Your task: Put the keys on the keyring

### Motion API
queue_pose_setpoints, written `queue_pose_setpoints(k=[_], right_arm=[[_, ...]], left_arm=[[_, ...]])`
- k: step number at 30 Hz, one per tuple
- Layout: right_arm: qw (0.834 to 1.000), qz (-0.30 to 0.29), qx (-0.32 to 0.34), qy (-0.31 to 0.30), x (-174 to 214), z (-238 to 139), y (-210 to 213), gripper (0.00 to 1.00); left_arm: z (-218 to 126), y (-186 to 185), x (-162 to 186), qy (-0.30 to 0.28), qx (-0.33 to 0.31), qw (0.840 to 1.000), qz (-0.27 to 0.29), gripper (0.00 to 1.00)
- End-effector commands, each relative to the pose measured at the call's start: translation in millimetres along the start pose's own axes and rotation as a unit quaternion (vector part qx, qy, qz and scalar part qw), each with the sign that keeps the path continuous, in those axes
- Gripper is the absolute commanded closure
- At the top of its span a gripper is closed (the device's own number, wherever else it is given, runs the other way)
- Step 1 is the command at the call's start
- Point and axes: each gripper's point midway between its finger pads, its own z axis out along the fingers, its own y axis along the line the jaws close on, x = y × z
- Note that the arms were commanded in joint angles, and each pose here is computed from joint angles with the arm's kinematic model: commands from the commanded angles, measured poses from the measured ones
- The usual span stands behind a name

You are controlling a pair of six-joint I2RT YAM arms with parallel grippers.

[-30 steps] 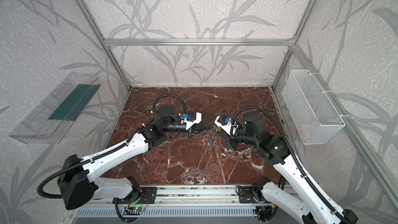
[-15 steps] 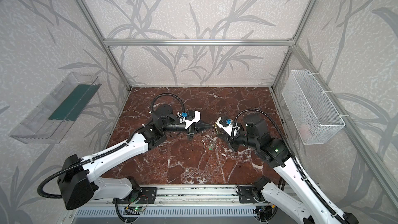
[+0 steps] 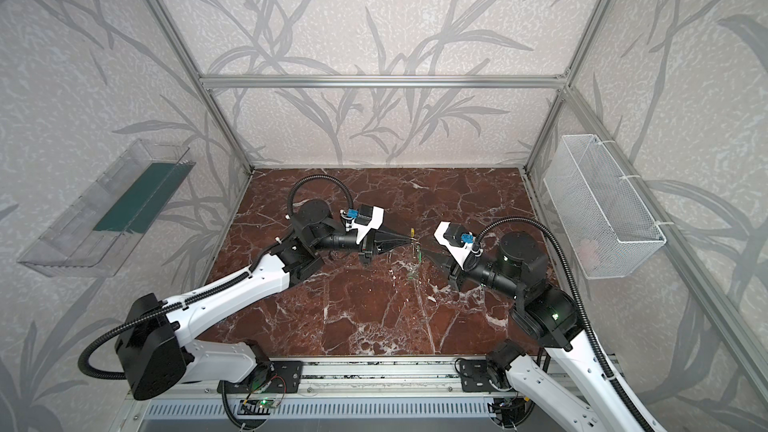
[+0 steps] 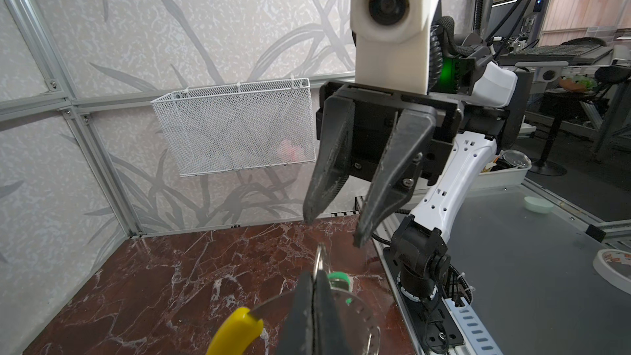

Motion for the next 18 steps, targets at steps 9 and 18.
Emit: queue_pose_setpoints(k=[9, 18], right_arm=[[0.999, 0.002, -0.02, -0.026, -3.5, 19.0, -1.7, 0.81], [0.999, -0.006, -0.035, -0.017, 1.7, 20.8, 3.1, 1.0]], left_arm=[[0.9, -4.1, -13.6, -0.024, 0.02, 0.999, 0.005, 1.0], [0.8, -0.2, -9.0, -0.01, 0.011, 1.0, 0.014, 1.0]])
